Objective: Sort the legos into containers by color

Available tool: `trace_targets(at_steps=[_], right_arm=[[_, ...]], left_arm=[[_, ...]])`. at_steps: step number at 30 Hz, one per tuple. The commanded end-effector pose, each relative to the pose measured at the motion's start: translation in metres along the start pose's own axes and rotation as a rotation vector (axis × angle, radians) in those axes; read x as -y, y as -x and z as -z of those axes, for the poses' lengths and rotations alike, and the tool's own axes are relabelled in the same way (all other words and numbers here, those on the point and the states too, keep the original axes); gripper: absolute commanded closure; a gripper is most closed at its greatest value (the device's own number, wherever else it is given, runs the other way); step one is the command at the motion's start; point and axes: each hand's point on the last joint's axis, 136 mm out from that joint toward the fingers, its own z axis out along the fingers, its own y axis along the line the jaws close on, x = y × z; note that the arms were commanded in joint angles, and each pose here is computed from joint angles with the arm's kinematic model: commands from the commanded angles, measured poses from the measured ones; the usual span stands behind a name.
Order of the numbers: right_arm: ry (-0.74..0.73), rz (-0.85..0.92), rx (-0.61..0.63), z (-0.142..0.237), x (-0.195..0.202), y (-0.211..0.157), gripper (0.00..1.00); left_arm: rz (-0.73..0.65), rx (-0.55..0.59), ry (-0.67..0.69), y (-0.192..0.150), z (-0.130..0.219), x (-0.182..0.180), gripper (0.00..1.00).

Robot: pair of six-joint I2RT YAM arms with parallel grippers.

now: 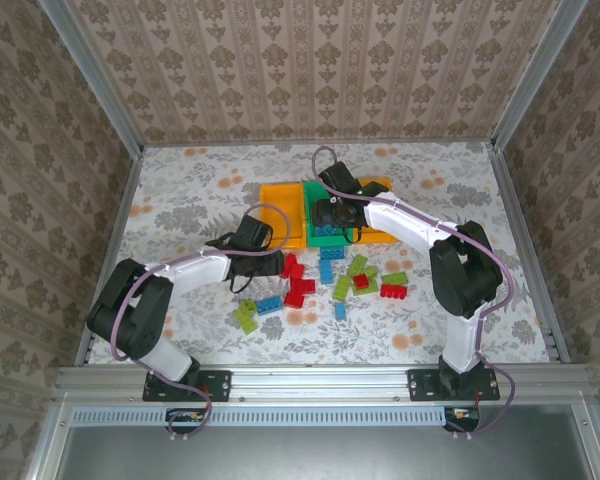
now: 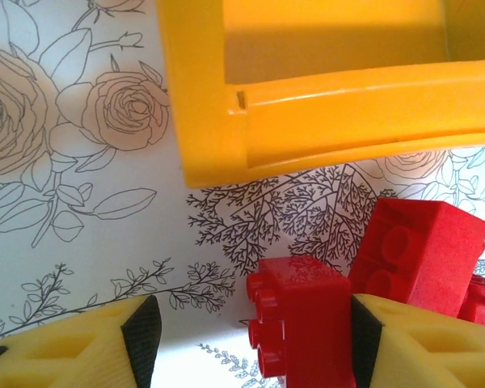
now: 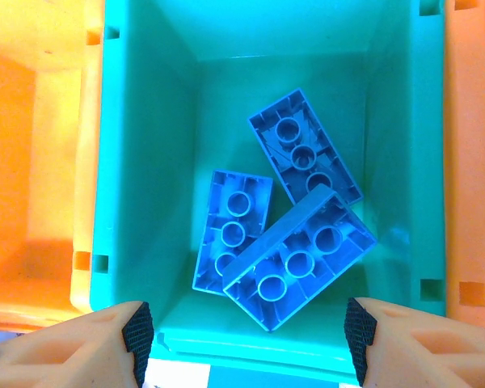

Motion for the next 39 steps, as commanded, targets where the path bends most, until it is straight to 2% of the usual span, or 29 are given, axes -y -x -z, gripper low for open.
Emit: trace_targets(at_steps=[1, 11, 16, 22, 28, 33, 39], right_arm=[[0.006, 0.013, 0.019, 0.010, -0.002, 0.001, 0.32], [0.003, 0.015, 0.020, 0.010, -0.001, 0.001, 0.32], [-0.003, 0.015, 0.021, 0.012, 0.001, 0.000, 0.32], [-0.002, 0.017, 0.033, 0.025, 0.003, -0.006, 0.32], [0.012, 0.034, 0.063, 0.048, 0.003, -0.023, 0.31], [-0.024, 0.056, 0.040, 0.056, 0.014, -0.050, 0.31], [-0.094, 0.043, 0.010, 0.062, 0.047, -0.087, 0.31]], left_arm=[[0.003, -0.020, 0.016, -0.001, -0.004, -0.003, 0.42], [-0.002, -0.022, 0.014, -0.002, -0.002, -0.003, 0.69], [-0.002, 0.000, -0.002, 0.000, 0.008, 0.000, 0.77], [-0.029, 0.094, -0.028, 0.025, 0.043, 0.011, 0.79], [-0.096, 0.198, -0.047, 0.068, 0.070, 0.028, 0.78], [-0.124, 0.175, -0.045, 0.098, 0.052, 0.036, 0.77], [-0.121, 0.174, -0.038, 0.127, 0.029, 0.038, 0.76]])
